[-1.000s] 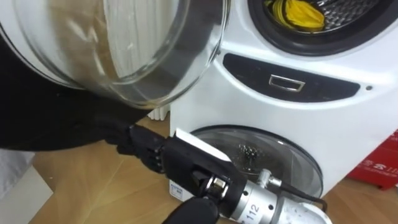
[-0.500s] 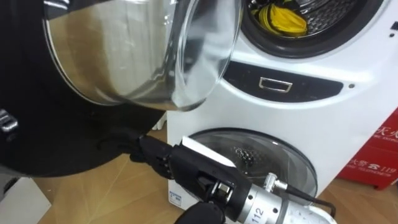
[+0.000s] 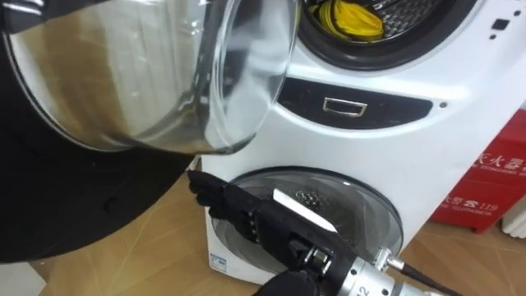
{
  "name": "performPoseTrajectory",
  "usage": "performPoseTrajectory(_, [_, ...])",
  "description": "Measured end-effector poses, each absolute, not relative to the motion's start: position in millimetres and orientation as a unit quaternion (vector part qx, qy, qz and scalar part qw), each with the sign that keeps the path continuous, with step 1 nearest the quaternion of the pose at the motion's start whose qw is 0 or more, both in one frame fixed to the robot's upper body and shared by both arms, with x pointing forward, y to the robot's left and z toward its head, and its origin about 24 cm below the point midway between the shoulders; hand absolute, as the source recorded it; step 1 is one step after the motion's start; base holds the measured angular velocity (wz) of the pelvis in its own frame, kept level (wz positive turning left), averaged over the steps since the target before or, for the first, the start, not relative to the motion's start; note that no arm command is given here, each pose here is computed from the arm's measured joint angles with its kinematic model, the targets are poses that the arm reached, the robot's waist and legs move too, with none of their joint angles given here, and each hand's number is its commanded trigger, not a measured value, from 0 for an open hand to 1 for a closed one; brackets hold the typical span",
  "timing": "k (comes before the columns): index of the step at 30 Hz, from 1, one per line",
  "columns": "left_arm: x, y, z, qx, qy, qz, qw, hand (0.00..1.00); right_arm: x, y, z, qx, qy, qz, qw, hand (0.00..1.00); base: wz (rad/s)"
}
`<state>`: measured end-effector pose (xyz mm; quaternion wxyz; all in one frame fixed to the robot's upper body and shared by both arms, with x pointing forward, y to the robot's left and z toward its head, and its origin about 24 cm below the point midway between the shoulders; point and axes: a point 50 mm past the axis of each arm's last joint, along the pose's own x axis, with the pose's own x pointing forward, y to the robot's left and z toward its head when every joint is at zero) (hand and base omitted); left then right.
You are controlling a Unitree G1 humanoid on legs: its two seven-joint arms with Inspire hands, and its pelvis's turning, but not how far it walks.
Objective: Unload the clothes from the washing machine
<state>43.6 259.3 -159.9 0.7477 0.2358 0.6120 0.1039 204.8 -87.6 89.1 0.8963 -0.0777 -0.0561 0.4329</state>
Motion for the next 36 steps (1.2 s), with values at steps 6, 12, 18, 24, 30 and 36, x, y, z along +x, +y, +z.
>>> performPoseTrajectory(6, [40.8, 266.4, -157.9, 0.222, 0.616, 0.131, 0.744, 0.00, 217.9, -116.6, 76.4, -0.170, -0.021, 0.358, 0.918, 0.00, 0.00])
performPoseTrajectory(12, [34.4, 272.4, -156.3, 0.212, 0.619, 0.164, 0.738, 0.00, 230.1, -155.4, 72.4, -0.245, 0.006, 0.241, 0.939, 0.00, 0.00])
performPoseTrajectory(18, [34.4, 273.9, -155.8, 0.209, 0.618, 0.174, 0.737, 0.00, 235.8, -183.2, 83.9, -0.264, -0.012, 0.136, 0.955, 0.00, -0.08])
performPoseTrajectory(24, [32.8, 273.8, -155.7, 0.214, 0.618, 0.179, 0.735, 0.00, 247.8, -186.2, 103.7, -0.240, -0.061, 0.086, 0.965, 0.00, -0.04])
performPoseTrajectory(30, [17.2, 270.0, -157.6, 0.215, 0.632, 0.181, 0.722, 0.00, 255.1, -187.3, 118.0, -0.224, -0.098, 0.041, 0.969, 0.00, 0.01])
performPoseTrajectory(36, [10.1, 269.7, -158.2, 0.221, 0.645, 0.176, 0.710, 0.00, 258.5, -185.7, 124.3, -0.189, -0.113, 0.039, 0.975, 0.00, 0.01])
